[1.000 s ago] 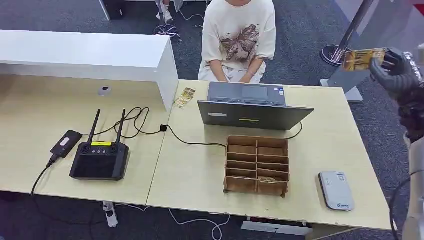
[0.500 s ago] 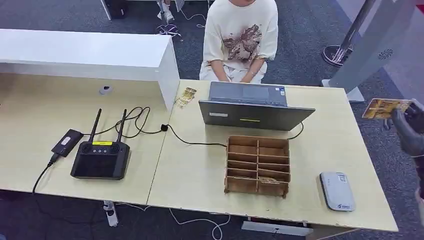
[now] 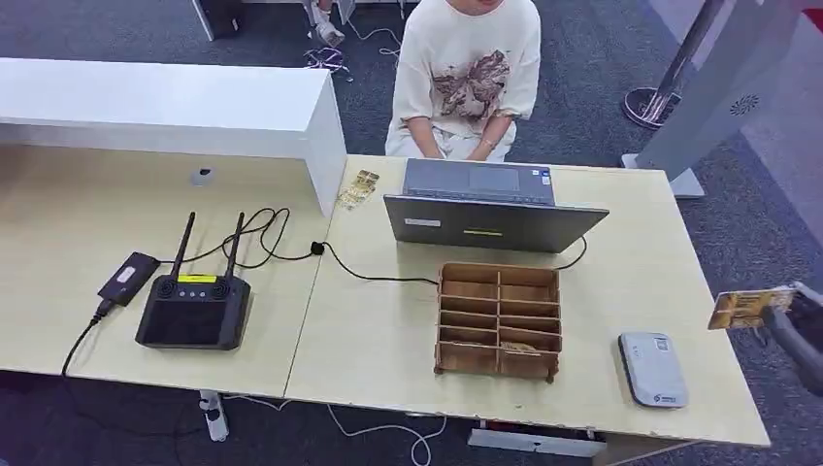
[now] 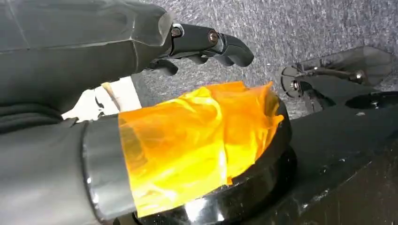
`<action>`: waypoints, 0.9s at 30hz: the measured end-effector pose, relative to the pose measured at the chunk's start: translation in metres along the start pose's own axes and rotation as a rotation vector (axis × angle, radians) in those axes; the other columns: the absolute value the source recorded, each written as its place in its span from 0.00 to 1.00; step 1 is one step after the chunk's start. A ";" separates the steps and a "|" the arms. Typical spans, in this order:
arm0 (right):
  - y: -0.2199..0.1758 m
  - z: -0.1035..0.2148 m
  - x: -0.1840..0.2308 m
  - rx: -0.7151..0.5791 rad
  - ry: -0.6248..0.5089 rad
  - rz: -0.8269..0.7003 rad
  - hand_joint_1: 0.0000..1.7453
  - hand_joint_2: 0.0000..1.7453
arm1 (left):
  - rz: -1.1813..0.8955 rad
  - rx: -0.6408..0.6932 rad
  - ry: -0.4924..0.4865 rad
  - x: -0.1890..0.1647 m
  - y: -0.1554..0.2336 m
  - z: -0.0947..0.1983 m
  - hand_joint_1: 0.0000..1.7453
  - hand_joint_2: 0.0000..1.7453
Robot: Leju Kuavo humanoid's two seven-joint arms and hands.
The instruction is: Pass the card to the sensor for recognition and then transmit it.
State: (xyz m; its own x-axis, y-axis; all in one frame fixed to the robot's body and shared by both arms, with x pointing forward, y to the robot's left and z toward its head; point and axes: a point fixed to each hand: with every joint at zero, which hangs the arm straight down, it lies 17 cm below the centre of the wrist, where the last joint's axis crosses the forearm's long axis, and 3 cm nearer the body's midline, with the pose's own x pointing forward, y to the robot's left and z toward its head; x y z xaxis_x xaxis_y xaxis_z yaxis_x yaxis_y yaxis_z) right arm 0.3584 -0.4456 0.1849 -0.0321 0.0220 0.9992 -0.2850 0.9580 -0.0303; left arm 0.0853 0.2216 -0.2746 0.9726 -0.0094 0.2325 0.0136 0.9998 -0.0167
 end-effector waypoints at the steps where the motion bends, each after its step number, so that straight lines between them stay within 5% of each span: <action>1: 0.000 0.003 -0.004 -0.001 0.014 0.006 1.00 1.00 | 0.004 -0.001 0.001 0.000 0.000 0.000 0.00 0.00; 27: -0.035 0.069 -0.122 -0.111 0.412 0.118 1.00 1.00 | -0.051 -0.022 0.005 -0.002 -0.004 0.001 0.00 0.00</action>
State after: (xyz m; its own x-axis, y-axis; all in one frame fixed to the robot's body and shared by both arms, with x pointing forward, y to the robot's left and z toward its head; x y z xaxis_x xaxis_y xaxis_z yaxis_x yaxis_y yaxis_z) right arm 0.3058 -0.5020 0.0627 0.3329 0.2241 0.9160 -0.1974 0.9664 -0.1647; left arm 0.0829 0.2179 -0.2744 0.9717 -0.0601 0.2285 0.0678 0.9973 -0.0263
